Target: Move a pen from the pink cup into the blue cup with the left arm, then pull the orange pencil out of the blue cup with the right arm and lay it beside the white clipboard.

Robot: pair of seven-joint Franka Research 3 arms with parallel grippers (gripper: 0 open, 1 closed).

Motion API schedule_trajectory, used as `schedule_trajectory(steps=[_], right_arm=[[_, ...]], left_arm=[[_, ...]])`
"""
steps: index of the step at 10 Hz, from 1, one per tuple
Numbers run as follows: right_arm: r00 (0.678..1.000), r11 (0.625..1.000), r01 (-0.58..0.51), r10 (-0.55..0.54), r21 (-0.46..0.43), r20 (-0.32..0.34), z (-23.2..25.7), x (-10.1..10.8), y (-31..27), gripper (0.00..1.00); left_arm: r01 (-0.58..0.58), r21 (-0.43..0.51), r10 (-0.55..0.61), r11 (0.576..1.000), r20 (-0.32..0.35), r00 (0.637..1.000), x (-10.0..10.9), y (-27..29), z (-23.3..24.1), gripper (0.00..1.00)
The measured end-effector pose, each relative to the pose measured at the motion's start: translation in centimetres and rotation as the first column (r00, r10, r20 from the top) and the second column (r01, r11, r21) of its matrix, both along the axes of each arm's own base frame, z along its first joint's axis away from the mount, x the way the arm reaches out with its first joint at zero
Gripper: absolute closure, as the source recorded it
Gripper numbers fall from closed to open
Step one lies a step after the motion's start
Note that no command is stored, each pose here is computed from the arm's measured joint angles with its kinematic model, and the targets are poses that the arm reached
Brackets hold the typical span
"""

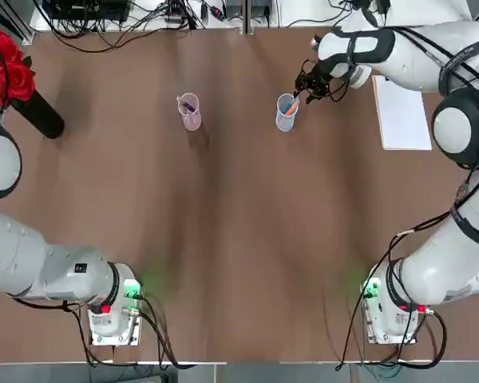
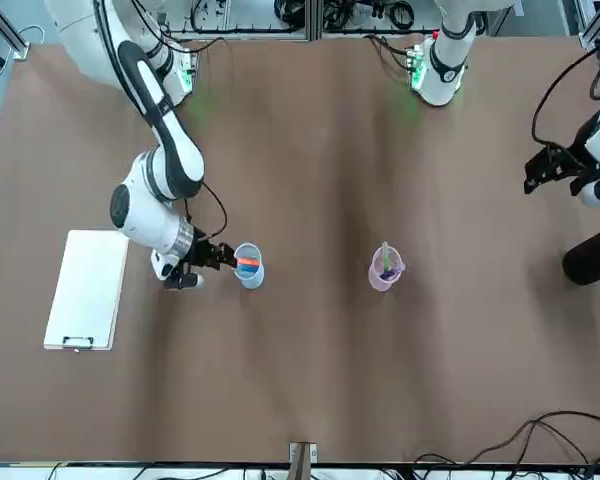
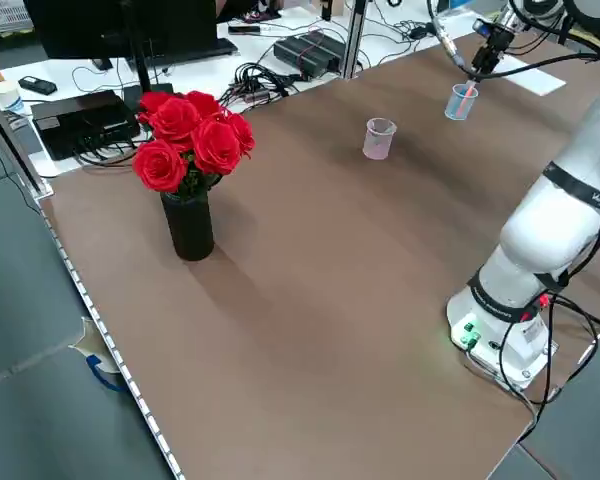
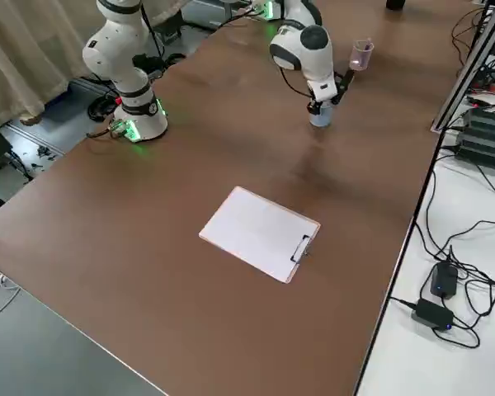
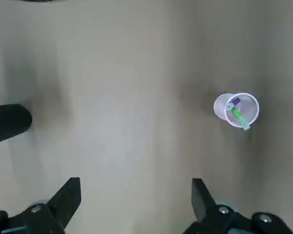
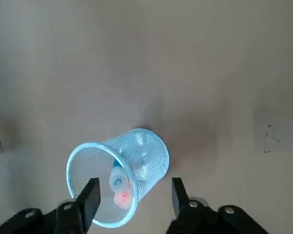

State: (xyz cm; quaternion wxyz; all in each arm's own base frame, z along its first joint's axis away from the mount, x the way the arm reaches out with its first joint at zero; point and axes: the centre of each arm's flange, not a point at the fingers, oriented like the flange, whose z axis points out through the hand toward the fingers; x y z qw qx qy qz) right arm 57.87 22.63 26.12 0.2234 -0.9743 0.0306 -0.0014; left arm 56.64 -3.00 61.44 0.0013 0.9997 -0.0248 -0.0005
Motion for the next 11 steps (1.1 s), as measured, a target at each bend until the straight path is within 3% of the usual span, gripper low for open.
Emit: schedule_trajectory(steps=[11], right_arm=[[0.999,1.000,-0.026,0.026,0.003,-0.038,-0.7,-1.0,0.8,0.50]], left_arm=[[0.005,-0.002,-0.005,1.000,0.006,1.000,0.0,-1.5,0.0,0.00]])
